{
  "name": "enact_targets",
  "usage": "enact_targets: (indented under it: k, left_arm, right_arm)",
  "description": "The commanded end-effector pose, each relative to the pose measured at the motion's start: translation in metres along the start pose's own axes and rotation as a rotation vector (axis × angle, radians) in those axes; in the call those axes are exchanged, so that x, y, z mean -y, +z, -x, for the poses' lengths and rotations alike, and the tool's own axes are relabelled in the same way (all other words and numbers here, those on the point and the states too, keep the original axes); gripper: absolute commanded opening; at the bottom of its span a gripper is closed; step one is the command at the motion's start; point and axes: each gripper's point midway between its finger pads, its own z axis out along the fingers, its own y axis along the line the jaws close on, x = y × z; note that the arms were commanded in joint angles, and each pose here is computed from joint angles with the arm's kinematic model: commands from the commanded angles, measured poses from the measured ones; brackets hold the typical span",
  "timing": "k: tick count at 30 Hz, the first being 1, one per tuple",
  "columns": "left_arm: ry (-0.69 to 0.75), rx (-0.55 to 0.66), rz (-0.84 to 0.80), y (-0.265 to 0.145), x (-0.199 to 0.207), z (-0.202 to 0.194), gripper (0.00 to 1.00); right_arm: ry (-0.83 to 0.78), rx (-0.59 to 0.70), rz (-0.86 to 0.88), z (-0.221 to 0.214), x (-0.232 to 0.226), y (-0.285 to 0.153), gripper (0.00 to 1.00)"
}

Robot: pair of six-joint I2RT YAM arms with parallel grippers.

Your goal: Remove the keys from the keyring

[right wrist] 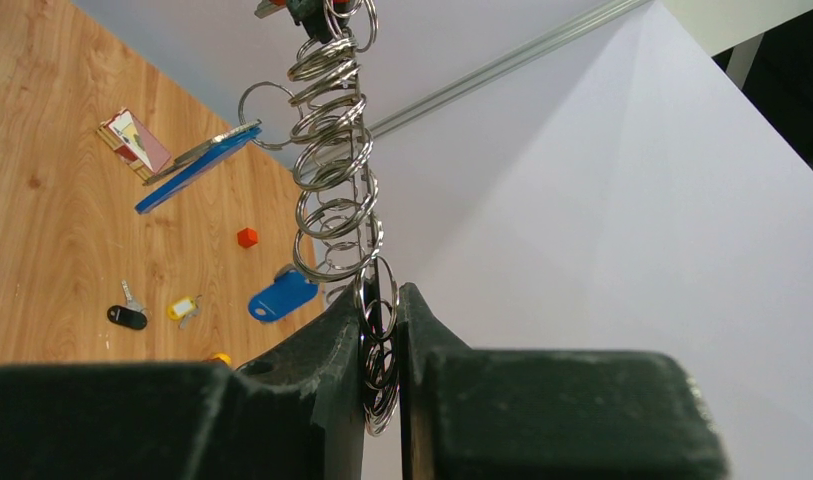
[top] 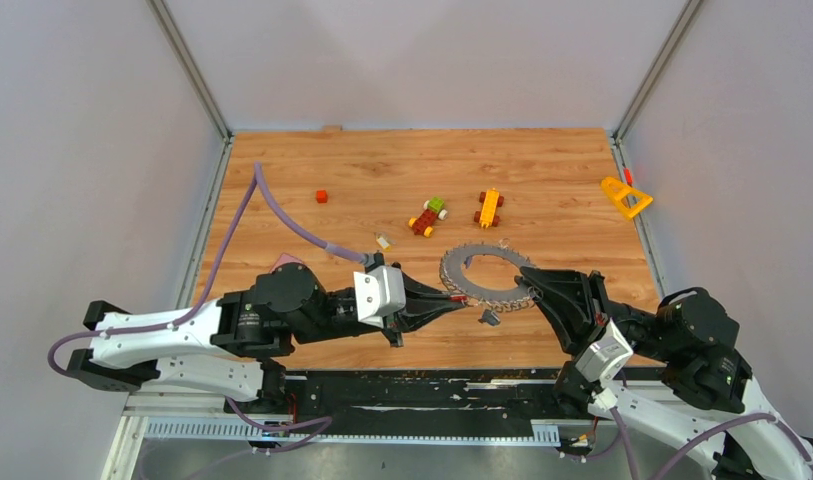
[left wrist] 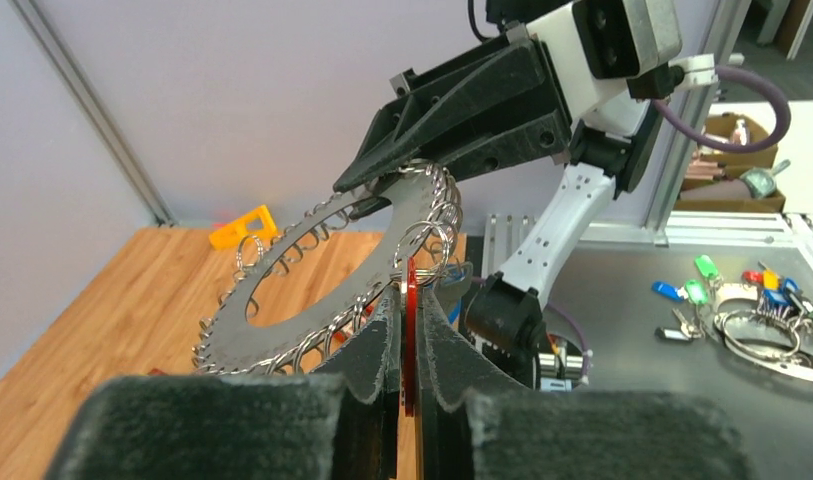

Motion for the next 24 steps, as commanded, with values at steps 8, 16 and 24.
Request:
enact_targets:
  k: [8,16,24]
  left_arm:
    - [0.027,-0.125,-0.006,-0.006,-0.003,0.004,0.0]
    - [0.051,-0.223,-0.022,-0.009,-0.005,0.018,0.0]
    - [0.097,-0.327,-0.03,-0.008,-0.008,0.017,0.0]
  right_arm:
    - [0.087,0.048,-0.009,0.012,0.002,-0.004,0.0]
    - [0.255,0.037,0.058,0.005,-0.025,0.006,0.0]
    - [0.355,0.009,0.089,-0.004,-0.044,0.008,0.0]
